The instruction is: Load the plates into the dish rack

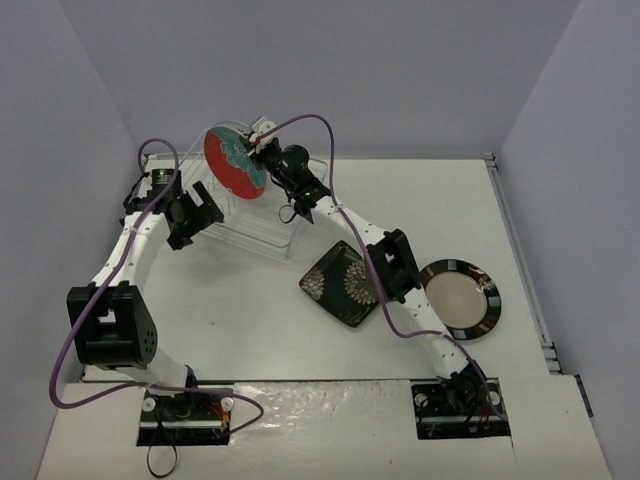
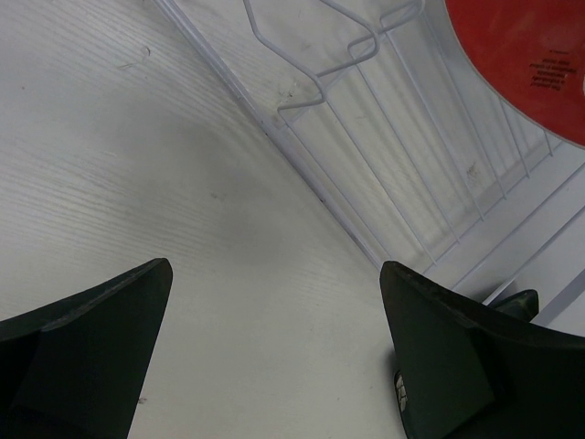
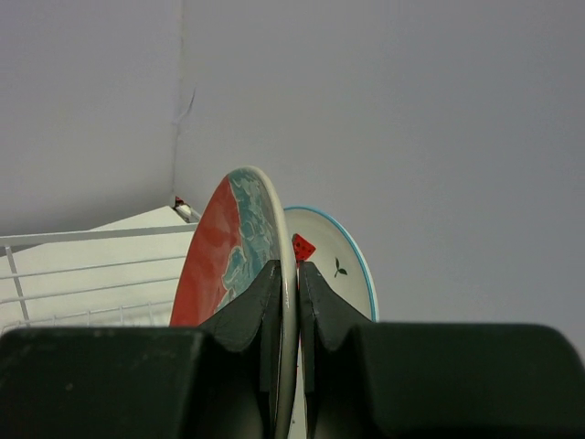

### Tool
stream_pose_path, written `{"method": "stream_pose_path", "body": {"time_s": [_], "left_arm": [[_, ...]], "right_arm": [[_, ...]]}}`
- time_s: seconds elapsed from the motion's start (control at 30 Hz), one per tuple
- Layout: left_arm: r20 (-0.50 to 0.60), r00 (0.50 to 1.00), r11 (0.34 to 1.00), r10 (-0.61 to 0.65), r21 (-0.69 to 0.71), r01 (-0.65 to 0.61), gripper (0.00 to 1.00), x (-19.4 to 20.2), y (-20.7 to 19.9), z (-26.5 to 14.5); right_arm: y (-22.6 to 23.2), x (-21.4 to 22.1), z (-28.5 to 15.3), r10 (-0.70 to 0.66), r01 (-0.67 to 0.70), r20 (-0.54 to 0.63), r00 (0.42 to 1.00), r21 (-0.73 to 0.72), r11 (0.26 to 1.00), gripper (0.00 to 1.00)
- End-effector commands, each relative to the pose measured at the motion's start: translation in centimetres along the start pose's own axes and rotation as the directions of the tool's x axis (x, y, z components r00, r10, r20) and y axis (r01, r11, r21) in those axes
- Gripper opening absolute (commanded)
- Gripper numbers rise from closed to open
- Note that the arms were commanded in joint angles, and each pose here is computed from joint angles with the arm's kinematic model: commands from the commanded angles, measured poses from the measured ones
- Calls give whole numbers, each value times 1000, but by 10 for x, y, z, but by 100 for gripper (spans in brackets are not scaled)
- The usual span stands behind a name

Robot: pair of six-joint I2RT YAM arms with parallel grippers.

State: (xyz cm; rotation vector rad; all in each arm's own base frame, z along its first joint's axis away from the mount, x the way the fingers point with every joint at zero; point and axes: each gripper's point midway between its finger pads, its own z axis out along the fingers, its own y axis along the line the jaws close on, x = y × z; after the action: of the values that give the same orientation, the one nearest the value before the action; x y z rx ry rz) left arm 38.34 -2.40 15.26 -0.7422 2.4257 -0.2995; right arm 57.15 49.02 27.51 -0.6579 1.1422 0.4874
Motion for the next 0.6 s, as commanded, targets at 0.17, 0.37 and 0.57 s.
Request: {"method": "stream_pose_path", "body": {"time_s": [0.17, 0.37, 0.57], "left_arm": [[55, 998, 998, -22, 56, 19, 97, -14, -9, -5], [42, 999, 998, -24, 57, 22, 97, -12, -8, 1], [35, 999, 997, -19, 75, 17, 97, -11, -11, 4]], "right_arm": [[12, -134, -2, -142, 169, 423, 895, -27, 985, 0], [25, -107, 1, -128, 167, 412, 902, -60, 984, 0], [31, -92, 2, -121, 164, 408, 905, -73, 984, 0]]}}
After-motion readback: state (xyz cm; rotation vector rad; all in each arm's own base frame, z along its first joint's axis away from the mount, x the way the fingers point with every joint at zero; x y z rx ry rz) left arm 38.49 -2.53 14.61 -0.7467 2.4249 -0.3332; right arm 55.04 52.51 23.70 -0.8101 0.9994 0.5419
